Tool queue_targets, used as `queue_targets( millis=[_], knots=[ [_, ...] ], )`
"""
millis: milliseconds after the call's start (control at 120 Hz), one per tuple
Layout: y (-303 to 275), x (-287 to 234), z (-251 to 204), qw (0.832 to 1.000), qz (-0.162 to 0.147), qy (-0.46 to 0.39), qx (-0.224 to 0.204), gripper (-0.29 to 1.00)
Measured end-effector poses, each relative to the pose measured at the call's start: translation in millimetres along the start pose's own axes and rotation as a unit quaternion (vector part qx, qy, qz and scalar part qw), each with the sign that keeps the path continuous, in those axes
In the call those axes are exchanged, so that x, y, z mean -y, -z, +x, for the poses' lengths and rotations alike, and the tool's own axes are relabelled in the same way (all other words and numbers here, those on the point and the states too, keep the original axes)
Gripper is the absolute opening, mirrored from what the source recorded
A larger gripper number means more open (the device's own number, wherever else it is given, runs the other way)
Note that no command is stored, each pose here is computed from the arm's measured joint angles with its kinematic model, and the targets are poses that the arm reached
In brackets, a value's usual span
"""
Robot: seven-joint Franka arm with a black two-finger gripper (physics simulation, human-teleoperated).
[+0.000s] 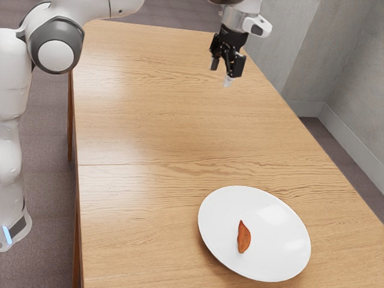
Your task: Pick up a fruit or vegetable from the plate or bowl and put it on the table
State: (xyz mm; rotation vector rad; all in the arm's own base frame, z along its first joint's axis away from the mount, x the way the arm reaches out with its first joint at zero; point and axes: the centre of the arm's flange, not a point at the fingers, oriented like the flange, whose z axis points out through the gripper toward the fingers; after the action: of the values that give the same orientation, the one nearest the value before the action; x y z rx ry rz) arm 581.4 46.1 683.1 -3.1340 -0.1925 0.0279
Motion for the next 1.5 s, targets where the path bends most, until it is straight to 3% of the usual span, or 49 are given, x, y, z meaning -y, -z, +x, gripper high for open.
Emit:
queue_targets(
  millis=[383, 542, 833, 1267, 1392, 1500],
  knots=[
    [-11, -7, 8, 1.0, 0.0, 0.001, -0.003, 0.7],
    [-29, -38, 0, 0.999, 0.026, -0.021, 0.016, 0.7],
    [-49, -43, 6, 0.999, 0.036, -0.02, 0.028, 0.7],
    [-93, -115, 19, 0.998, 0.025, -0.033, 0.046, 0.7],
    [-155, -127, 11, 0.997, 0.03, -0.012, 0.074, 0.7],
    [-174, -173, -1, 0.998, 0.027, -0.02, 0.057, 0.7]
  ],
)
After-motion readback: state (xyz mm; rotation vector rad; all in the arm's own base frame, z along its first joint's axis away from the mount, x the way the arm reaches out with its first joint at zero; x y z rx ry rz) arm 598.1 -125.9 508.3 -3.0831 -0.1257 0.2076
